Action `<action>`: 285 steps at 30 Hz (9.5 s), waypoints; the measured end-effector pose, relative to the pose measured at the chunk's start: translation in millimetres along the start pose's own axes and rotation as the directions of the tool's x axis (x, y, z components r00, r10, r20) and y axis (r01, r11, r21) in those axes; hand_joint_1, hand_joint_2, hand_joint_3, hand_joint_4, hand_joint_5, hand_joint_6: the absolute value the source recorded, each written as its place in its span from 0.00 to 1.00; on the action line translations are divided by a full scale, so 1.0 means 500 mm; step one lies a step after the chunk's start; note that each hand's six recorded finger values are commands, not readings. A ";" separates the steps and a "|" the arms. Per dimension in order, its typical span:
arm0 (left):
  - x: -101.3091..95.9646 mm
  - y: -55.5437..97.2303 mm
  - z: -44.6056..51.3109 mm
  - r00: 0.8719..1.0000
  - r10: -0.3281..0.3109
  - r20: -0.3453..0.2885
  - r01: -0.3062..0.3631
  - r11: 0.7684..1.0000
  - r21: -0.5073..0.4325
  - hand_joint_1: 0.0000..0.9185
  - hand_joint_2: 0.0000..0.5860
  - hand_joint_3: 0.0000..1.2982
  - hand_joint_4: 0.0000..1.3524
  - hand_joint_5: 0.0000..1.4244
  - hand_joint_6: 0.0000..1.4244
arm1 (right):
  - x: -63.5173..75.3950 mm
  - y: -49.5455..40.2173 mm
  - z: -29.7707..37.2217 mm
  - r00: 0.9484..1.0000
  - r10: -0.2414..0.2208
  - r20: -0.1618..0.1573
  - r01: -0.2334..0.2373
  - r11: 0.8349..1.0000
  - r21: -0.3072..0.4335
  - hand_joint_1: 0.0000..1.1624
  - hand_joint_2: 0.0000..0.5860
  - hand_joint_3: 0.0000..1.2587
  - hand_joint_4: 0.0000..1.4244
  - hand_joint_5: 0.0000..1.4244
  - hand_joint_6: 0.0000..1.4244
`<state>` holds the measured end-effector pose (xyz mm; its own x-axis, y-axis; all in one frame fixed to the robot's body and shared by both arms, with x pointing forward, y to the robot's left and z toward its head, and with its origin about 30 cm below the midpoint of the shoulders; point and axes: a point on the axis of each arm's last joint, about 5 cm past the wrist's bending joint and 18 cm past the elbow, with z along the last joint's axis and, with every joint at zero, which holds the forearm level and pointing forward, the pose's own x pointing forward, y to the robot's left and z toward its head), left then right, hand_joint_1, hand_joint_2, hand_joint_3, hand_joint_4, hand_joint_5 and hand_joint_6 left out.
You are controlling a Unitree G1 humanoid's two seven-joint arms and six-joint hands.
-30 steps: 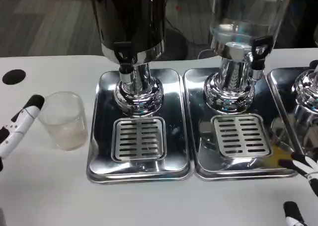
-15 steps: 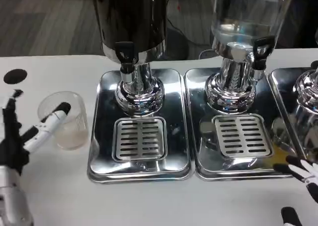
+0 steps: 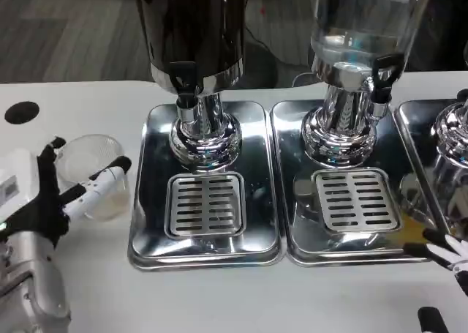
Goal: Grasp the cup under the faucet to collect the drink, then remove the cup.
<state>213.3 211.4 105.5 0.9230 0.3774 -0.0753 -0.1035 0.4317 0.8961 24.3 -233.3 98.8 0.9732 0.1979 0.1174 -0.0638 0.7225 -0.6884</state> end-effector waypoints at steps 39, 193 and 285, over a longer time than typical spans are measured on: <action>0.021 -0.004 0.019 1.000 -0.003 -0.001 0.004 0.993 0.118 0.36 0.15 0.34 0.39 0.49 0.44 | -0.023 0.004 0.001 0.999 -0.021 0.049 0.017 0.996 0.091 0.46 0.76 0.21 0.08 0.07 0.02; -0.090 0.061 0.129 0.821 0.143 0.553 -0.005 0.970 -0.244 0.07 0.13 0.39 0.35 0.58 0.54 | -0.022 0.024 -0.008 0.995 0.010 0.098 -0.026 0.986 0.167 0.47 0.72 0.19 0.09 0.08 0.03; -0.091 0.071 0.117 0.819 0.148 0.554 0.023 0.957 -0.290 0.07 0.12 0.15 0.08 0.52 0.53 | -0.014 0.033 -0.006 0.995 0.030 0.100 -0.047 0.983 0.179 0.47 0.72 0.19 0.09 0.08 0.03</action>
<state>189.5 161.9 166.3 0.9463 -0.0806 0.3130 -0.1849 0.6593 0.7288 17.0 -224.8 84.3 0.9438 0.2847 0.1681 -0.1484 0.8192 -0.5540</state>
